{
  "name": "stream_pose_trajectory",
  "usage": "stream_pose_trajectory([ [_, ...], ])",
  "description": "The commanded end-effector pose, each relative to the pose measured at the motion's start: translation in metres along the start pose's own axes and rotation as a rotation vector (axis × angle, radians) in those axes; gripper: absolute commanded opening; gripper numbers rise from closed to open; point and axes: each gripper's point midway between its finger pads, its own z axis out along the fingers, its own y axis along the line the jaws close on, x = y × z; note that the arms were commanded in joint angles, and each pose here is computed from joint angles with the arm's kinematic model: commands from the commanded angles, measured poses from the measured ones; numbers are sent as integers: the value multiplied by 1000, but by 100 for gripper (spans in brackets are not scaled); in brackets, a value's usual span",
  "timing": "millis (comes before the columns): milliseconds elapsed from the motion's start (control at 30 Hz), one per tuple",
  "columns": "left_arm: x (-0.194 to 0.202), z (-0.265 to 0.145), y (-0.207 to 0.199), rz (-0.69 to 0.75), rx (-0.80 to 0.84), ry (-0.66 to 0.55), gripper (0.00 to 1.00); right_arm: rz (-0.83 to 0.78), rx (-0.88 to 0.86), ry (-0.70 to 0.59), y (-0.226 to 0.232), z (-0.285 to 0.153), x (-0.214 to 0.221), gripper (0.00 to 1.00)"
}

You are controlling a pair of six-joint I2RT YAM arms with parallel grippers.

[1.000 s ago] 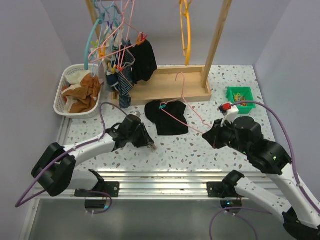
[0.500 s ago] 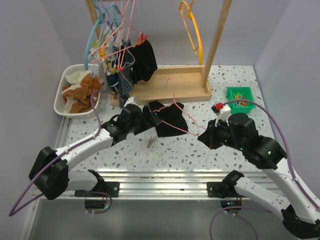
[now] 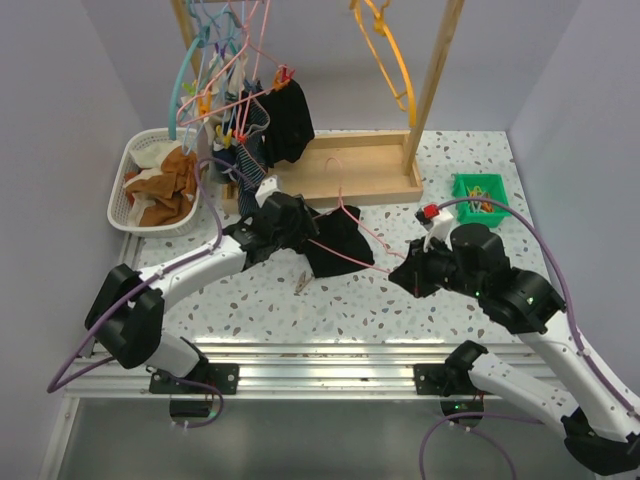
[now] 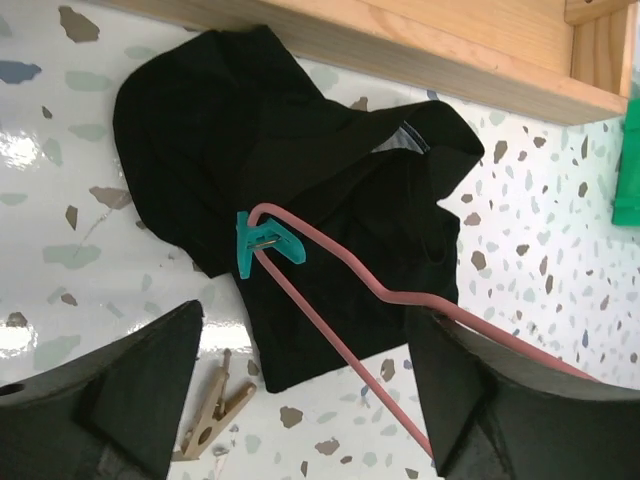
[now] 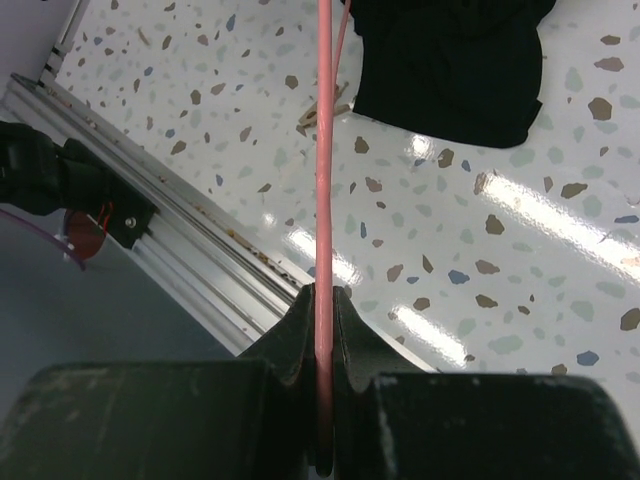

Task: Remove the underwear clipped to the hanger
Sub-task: Remove the underwear from the hanger.

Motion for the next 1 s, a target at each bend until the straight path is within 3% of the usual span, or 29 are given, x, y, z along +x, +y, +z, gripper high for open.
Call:
stream_pose_trajectory([
  [0, -23, 4, 2, 69, -61, -87, 82, -21, -72, -53, 14, 0, -15, 0],
  [100, -23, 6, 3, 85, -71, -89, 73, -14, -77, -53, 15, 0, -15, 0],
  [233, -19, 8, 11, 87, -89, -83, 69, -5, -84, -53, 18, 1, -17, 0],
  [533, -12, 16, 28, 98, -160, -84, 67, 13, -103, -62, 23, 1, -22, 0],
  [700, -23, 7, 40, 52, -209, -149, 67, 45, -95, -42, 23, 2, -21, 0],
  [967, -28, 11, 36, 52, -215, -168, 65, 71, -110, -6, 27, 6, -18, 0],
])
